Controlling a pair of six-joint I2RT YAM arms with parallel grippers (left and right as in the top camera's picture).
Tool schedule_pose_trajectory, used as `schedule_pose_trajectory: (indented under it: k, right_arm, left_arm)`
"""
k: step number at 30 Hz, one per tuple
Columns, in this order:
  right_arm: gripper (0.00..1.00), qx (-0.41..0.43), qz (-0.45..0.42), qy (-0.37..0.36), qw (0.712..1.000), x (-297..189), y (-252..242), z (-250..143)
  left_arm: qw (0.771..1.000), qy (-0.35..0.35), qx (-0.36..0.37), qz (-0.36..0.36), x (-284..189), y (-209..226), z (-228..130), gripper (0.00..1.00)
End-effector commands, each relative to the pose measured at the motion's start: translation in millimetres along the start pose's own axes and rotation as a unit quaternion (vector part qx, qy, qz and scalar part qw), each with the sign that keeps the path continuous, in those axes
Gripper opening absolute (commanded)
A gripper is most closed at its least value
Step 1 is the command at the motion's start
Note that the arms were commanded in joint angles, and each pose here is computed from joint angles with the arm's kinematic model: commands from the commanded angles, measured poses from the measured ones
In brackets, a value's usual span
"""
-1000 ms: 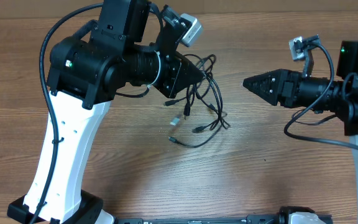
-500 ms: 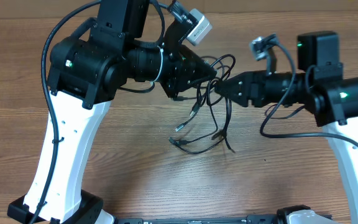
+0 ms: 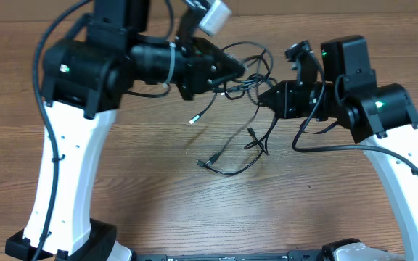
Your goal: Untangle cables
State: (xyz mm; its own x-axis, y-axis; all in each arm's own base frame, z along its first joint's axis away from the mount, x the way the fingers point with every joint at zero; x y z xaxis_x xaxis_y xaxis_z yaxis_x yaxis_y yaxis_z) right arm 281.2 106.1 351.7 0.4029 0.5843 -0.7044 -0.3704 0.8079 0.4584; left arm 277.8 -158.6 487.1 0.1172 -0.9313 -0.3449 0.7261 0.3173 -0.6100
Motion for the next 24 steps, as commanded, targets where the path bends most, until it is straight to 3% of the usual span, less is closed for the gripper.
schedule_pose_trajectory:
  k: [1,5,13,19,23,24]
  right_arm:
    - [0.04,0.041,-0.116,-0.030,0.992,-11.8,-28.4,6.2]
    - [0.04,0.069,-0.137,-0.038,0.987,-20.8,-45.2,6.7]
    - [0.04,0.231,-0.283,-0.076,0.928,-51.3,-97.0,-2.0]
    - [0.04,0.156,-0.161,-0.062,0.973,-47.7,-86.4,4.0]
    - [0.04,0.073,-0.041,-0.060,0.995,-44.4,-68.9,8.9]
    - [0.04,0.051,-0.008,-0.062,0.997,-44.2,-64.0,9.9]
  left_arm:
    - [0.997,-0.030,0.003,-0.073,-30.5,-9.9,4.7,0.04]
    - [0.994,-0.057,-0.004,-0.091,-58.0,-5.6,5.6,0.04]
    - [0.992,-0.105,-0.011,-0.067,-100.6,-6.9,0.4,0.04]
    - [0.992,-0.113,-0.018,-0.049,-108.2,-11.1,-3.9,0.05]
    - [0.992,-0.108,-0.066,0.014,-106.5,-1.1,-9.6,0.24]
    - [0.990,-0.106,-0.087,0.039,-106.2,2.7,-11.8,0.24]
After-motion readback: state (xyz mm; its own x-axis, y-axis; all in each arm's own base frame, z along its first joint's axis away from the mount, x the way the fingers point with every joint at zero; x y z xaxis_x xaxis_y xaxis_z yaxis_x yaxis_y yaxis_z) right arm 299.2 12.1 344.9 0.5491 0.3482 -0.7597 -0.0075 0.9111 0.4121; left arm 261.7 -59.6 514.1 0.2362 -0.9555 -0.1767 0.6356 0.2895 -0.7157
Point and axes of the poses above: each gripper's point midway between its finger pads, its own x axis out along the fingers, its own y axis along the line the jaws close on, z = x × y, the point moved 10 cm from there along -x, back along the fingers, and after that the axes turned 7 degrees about -x, right-handed, at the moved point
